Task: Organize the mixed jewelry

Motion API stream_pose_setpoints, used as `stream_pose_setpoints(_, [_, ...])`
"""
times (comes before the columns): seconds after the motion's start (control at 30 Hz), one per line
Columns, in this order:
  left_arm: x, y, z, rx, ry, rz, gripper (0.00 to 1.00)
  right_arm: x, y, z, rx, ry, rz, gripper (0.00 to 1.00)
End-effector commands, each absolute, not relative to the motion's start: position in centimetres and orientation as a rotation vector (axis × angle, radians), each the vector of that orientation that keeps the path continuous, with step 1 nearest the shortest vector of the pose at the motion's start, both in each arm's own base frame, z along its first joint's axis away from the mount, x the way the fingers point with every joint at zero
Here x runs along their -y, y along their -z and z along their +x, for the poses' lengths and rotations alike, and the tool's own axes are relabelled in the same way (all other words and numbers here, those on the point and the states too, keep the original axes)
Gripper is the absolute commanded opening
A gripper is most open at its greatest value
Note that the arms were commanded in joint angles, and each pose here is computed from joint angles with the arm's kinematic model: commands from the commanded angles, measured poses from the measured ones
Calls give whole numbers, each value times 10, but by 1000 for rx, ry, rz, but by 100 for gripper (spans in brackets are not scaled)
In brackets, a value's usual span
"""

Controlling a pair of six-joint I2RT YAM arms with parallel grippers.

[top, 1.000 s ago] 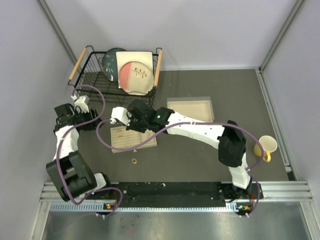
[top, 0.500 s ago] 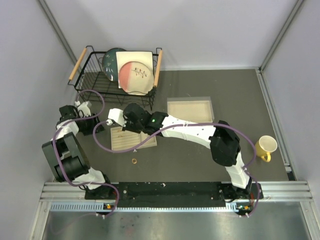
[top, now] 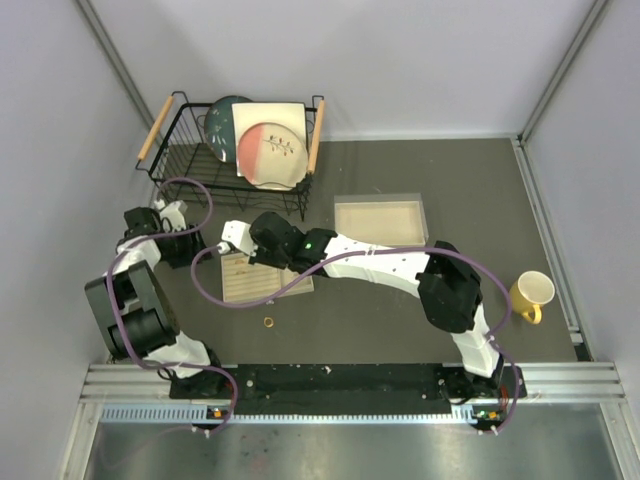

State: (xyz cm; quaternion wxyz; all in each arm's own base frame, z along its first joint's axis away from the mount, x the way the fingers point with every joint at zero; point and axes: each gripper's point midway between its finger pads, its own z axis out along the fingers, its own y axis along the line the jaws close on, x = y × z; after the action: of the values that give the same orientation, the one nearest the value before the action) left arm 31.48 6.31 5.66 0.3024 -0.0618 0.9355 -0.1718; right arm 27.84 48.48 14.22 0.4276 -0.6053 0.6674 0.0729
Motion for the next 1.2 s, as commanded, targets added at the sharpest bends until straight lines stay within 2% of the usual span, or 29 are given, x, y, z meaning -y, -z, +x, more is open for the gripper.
stream_pose_setpoints(0.0, [-58,-54,325,-2499,388,-104,56,-493,-198,283,-1593,-222,-1395,0])
stream_pose_setpoints(0.67, [-1,-32,327,-2616,431,37,54,-495,-184,274,-1611,-275,-1435,0])
stream_pose_setpoints(1.17, [-6,-57,328,-2552,423,2,55,-480,-187,269,-1619,-263,-1436,0])
